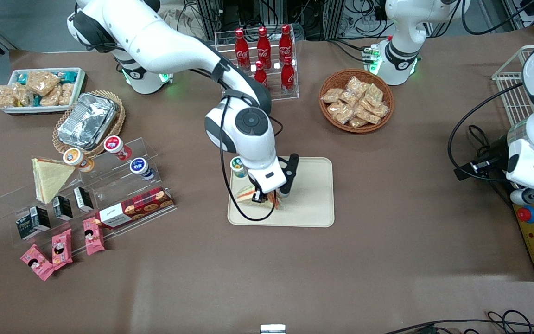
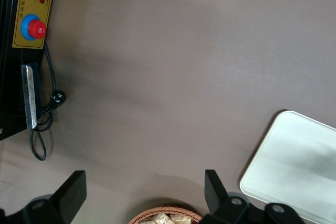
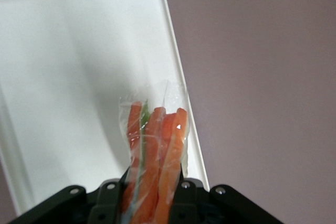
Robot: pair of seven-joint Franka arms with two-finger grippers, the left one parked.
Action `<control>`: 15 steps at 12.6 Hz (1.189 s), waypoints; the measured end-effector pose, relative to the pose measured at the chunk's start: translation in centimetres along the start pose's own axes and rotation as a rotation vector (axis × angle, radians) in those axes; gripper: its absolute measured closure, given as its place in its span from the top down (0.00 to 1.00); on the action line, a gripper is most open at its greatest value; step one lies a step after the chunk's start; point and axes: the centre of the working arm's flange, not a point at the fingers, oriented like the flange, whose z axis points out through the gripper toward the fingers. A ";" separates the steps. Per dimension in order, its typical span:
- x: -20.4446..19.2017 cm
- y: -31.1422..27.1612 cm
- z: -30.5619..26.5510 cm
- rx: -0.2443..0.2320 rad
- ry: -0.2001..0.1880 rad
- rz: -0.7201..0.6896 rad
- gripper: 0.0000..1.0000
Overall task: Place sandwich on tray
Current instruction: 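Lower the sandwich onto the tray and open the right gripper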
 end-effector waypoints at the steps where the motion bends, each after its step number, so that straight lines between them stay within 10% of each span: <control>1: 0.2 -0.3 1.6 0.001 0.011 -0.023 0.28; 10: 0.1 -1.8 7.7 0.011 0.004 -0.111 0.30; 15: 0.3 -0.9 6.6 0.049 0.052 -0.045 0.78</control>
